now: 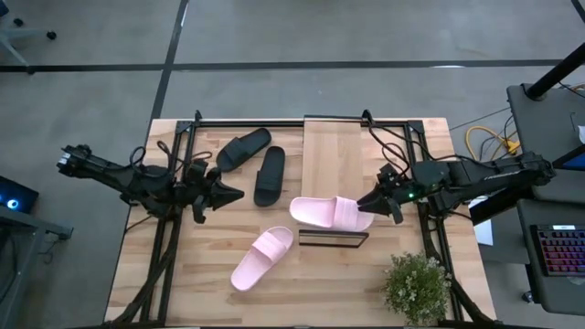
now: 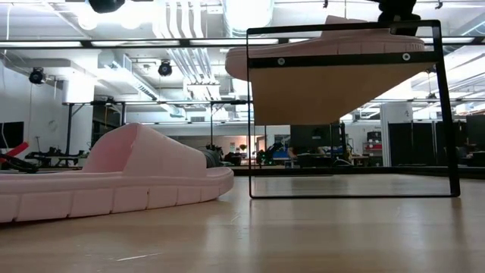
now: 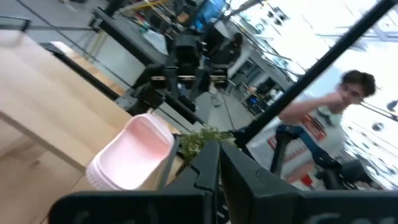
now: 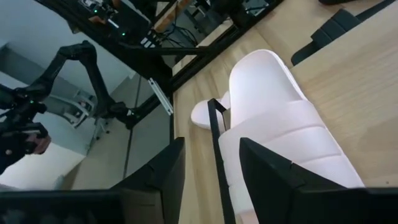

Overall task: Pick and place slides into the shelf
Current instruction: Put the light pink slipper on the shelf

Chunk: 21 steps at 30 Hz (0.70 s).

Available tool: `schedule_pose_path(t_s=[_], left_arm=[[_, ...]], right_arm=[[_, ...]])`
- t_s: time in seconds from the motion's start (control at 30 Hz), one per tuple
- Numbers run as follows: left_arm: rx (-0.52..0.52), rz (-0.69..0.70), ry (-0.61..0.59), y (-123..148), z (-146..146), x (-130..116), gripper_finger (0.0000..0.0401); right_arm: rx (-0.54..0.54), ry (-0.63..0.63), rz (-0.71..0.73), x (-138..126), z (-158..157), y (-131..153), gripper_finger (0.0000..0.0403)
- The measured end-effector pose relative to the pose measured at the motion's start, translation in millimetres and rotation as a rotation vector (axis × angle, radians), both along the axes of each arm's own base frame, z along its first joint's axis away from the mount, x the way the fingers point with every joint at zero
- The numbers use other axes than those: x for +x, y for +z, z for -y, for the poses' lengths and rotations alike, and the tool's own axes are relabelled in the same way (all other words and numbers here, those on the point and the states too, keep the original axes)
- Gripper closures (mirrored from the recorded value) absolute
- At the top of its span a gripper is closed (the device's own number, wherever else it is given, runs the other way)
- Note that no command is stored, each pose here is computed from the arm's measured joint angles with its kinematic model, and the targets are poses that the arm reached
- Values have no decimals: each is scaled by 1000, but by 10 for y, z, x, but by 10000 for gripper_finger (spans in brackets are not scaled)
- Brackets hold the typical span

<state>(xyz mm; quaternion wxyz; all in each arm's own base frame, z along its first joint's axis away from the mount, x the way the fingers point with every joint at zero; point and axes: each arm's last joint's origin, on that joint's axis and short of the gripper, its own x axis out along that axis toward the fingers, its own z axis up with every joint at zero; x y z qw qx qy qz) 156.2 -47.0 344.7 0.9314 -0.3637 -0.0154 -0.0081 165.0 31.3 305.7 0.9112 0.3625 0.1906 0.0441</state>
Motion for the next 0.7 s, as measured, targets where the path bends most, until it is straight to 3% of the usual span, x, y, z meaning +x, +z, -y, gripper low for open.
schedule_pose_path(t_s=[0.23,0.37,0.7], left_arm=[[-78,-50,82,-95,193,49,401],[-104,-10,122,-87,355,62,401],[-163,4,341,-203,755,30,401]], right_arm=[[-3,5,2,-2,-1,2,260],[-16,10,8,-11,1,7,259],[-16,6,7,-20,4,9,262]])
